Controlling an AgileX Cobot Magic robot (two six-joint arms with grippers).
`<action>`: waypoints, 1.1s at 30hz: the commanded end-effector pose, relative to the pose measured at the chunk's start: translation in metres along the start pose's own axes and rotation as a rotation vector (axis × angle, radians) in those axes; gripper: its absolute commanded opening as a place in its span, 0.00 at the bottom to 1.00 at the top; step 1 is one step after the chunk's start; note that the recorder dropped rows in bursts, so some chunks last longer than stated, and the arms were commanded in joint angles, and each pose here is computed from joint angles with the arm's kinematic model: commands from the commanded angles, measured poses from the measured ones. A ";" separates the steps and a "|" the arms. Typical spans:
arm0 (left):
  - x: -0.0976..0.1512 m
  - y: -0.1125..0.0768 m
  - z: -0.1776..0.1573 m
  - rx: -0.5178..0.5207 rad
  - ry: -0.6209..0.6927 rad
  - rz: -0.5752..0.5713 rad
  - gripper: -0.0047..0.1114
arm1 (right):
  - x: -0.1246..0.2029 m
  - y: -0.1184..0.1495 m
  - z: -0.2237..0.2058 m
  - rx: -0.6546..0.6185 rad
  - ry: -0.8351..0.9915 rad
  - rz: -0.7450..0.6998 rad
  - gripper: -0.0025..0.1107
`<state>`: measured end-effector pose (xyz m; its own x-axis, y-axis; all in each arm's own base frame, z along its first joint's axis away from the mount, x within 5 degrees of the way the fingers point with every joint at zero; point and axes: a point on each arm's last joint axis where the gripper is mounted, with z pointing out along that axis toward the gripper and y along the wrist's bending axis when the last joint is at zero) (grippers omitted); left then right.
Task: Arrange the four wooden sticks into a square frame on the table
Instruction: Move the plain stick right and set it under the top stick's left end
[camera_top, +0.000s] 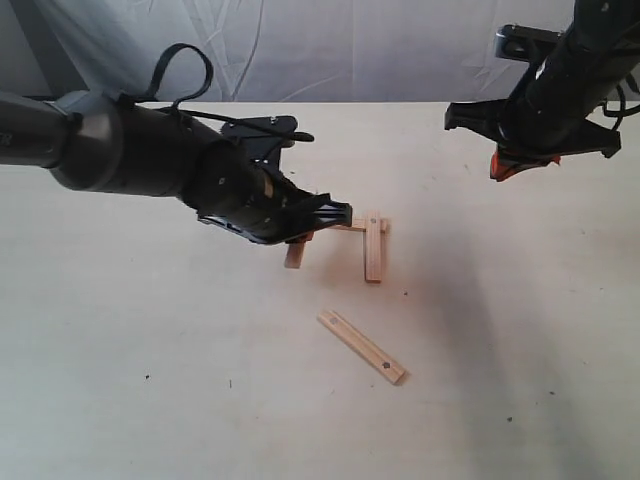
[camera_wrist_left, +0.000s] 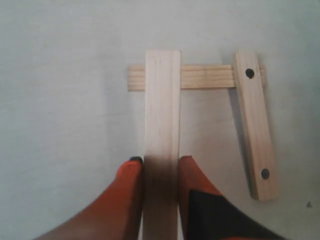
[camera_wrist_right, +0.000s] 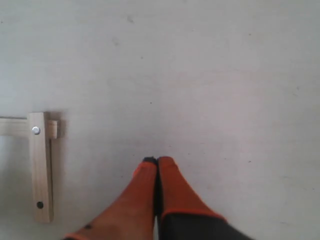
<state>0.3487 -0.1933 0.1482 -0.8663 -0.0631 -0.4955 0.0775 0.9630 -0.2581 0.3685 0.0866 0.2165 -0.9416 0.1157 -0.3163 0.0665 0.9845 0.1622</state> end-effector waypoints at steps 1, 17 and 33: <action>-0.002 -0.009 0.017 0.021 0.010 -0.052 0.04 | -0.003 -0.003 -0.004 0.001 -0.026 -0.003 0.02; 0.007 -0.005 0.034 -0.014 0.071 -0.045 0.04 | -0.005 -0.002 -0.003 -0.006 -0.047 -0.007 0.02; 0.008 -0.005 0.040 0.006 0.051 -0.081 0.04 | -0.003 -0.002 -0.003 -0.003 -0.030 -0.006 0.02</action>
<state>0.3606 -0.2060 0.1145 -0.8973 -0.1170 -0.4256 0.0113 0.9579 -0.2870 0.3710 0.0861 0.2174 -0.9326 0.1165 -0.3415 0.0618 0.9840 0.1669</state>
